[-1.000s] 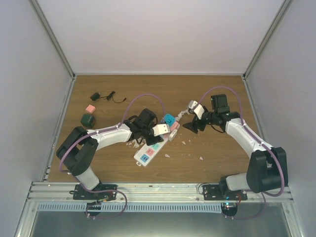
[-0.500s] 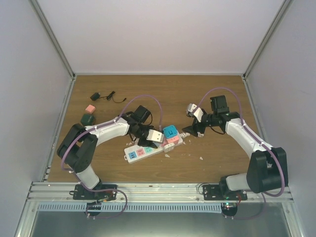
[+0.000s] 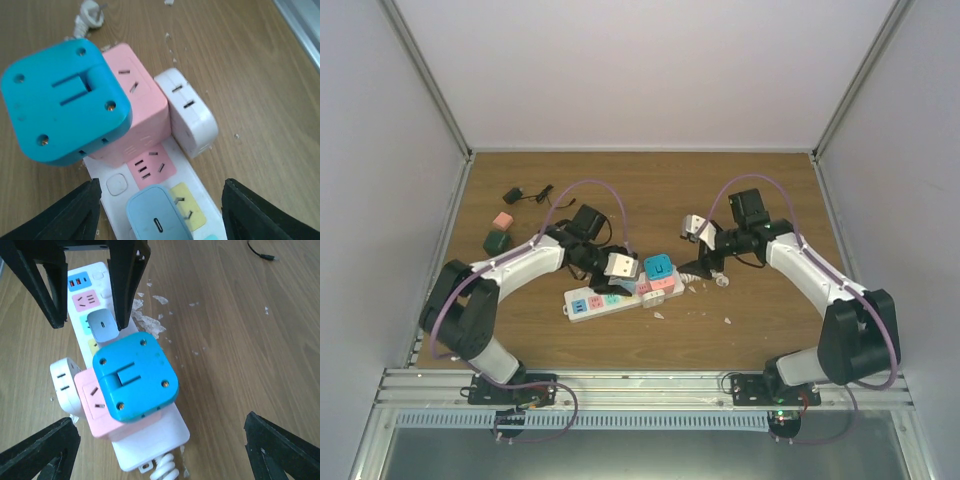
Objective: Pull the plug off the socket
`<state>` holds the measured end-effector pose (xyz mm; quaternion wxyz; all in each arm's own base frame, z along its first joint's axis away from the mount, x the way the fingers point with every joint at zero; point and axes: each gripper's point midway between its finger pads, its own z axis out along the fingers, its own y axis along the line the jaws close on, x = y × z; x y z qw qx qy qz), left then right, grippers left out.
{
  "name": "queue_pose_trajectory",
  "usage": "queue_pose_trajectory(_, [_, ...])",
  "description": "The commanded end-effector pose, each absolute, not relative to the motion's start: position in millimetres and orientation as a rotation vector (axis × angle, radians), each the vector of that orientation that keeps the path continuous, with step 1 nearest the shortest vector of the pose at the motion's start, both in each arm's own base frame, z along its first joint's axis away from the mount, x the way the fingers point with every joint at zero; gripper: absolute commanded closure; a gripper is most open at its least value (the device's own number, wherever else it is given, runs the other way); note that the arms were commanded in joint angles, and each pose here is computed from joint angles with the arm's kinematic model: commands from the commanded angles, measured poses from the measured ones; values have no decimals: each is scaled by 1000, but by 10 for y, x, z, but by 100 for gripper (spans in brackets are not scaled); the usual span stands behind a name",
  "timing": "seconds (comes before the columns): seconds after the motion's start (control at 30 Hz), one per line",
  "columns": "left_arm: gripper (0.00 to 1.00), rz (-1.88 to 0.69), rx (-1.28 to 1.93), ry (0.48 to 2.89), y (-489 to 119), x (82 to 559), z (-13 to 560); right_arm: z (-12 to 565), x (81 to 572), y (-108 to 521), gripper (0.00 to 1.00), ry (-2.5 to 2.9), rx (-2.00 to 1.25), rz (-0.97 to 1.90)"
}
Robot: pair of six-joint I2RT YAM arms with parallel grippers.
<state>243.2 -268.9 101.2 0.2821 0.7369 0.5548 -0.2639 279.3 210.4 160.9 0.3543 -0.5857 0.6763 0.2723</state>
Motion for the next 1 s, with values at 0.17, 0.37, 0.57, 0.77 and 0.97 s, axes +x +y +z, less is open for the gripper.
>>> queue_pose_trajectory(0.17, [33,-755,1750,1545,-2595,2370,1200,1639,2775,2456,1,1666,-1574,777])
queue_pose_trajectory(0.37, [34,-740,1702,1609,-2515,2406,1101,1525,2754,2643,0,1654,-1630,779])
queue_pose_trajectory(0.57, [38,-752,1669,1641,-2542,2465,1071,1415,2782,2689,0,1668,-1644,780])
queue_pose_trajectory(0.77, [43,-754,1647,1672,-2556,2521,1021,1256,2785,2706,0,1700,-1665,780])
queue_pose_trajectory(0.97, [49,-753,1649,1684,-2563,2509,963,1132,2808,2706,0,1722,-1670,780])
